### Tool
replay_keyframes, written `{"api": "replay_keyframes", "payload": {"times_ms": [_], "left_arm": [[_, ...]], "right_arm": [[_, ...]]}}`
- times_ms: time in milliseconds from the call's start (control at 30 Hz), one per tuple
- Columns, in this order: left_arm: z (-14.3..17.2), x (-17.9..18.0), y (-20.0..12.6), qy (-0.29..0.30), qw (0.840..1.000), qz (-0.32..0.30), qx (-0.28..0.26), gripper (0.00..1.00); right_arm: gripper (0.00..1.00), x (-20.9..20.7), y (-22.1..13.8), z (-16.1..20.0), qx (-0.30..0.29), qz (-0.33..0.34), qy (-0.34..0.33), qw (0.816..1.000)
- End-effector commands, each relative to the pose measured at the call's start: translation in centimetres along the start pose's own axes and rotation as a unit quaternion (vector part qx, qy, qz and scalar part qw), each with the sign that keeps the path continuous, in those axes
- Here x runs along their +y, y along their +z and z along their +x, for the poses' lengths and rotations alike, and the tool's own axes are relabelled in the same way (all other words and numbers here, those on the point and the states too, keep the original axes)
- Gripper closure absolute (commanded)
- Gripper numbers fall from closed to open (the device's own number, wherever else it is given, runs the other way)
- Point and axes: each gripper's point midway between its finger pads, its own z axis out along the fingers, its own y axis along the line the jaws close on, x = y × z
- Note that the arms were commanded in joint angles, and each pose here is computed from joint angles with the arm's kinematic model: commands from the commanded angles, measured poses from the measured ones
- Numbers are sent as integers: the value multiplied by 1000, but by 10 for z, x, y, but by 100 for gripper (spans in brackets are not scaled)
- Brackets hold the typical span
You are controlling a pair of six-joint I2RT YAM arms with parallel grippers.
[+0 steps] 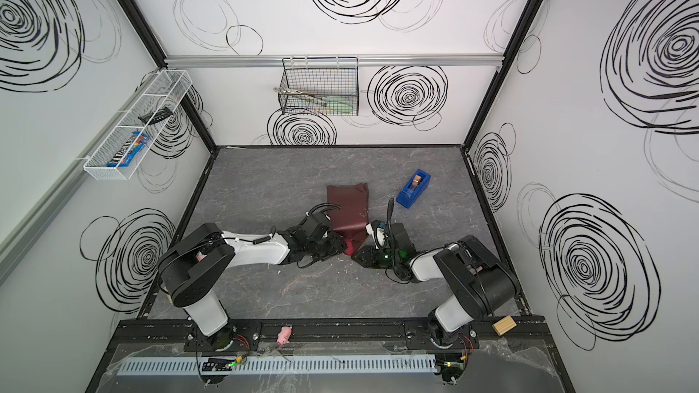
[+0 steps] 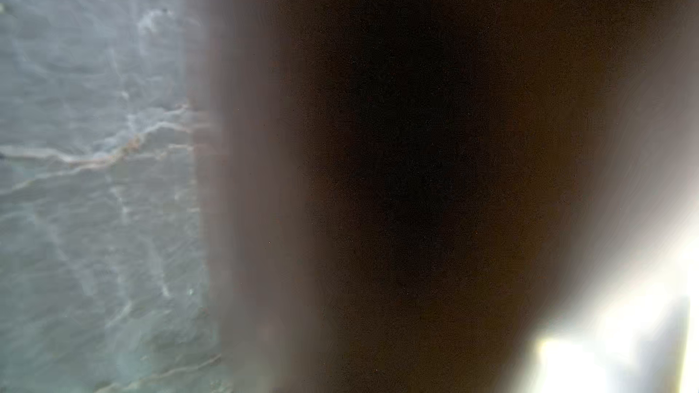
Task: Wrap a gift box in wrapping paper
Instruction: Fold the wrapping paper for the gift box.
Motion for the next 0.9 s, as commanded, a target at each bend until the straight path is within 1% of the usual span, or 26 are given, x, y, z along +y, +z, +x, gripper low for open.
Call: {"api": "replay_keyframes", "payload": {"times_ms": [0,33,167,367,433,567,667,700,800,867], "left_arm": [[17,44,12,-13,997,-73,24,65],[17,44,13,-14,997,-70,25,68],[16,46,12,-18,997,-67,19,75],[14,42,13,-15,998,-51,16,91],[14,41,12,-14,999,-46,15,94],[14,36,12,-12,999,-29,17,95],[15,34,12,-10,1000,-19,19,95],[15,33,12,-10,1000,-18,20,92],[16,32,12,-10,999,-18,24,77],[15,31,11,-10,1000,-18,24,71]], "right_arm": [[64,-7,4,1,7,10,6,1000],[63,-8,4,1,8,10,6,1000],[63,-10,8,-2,6,14,9,1000],[62,-14,10,-10,-5,25,17,1000],[62,-16,12,-12,-5,30,21,999],[62,-15,14,-17,-9,24,19,999],[61,-11,14,-23,-15,17,13,1000],[61,-9,14,-25,-18,15,10,1000],[61,-4,15,-31,-21,7,2,1000],[61,1,15,-35,-25,-1,-3,1000]]}}
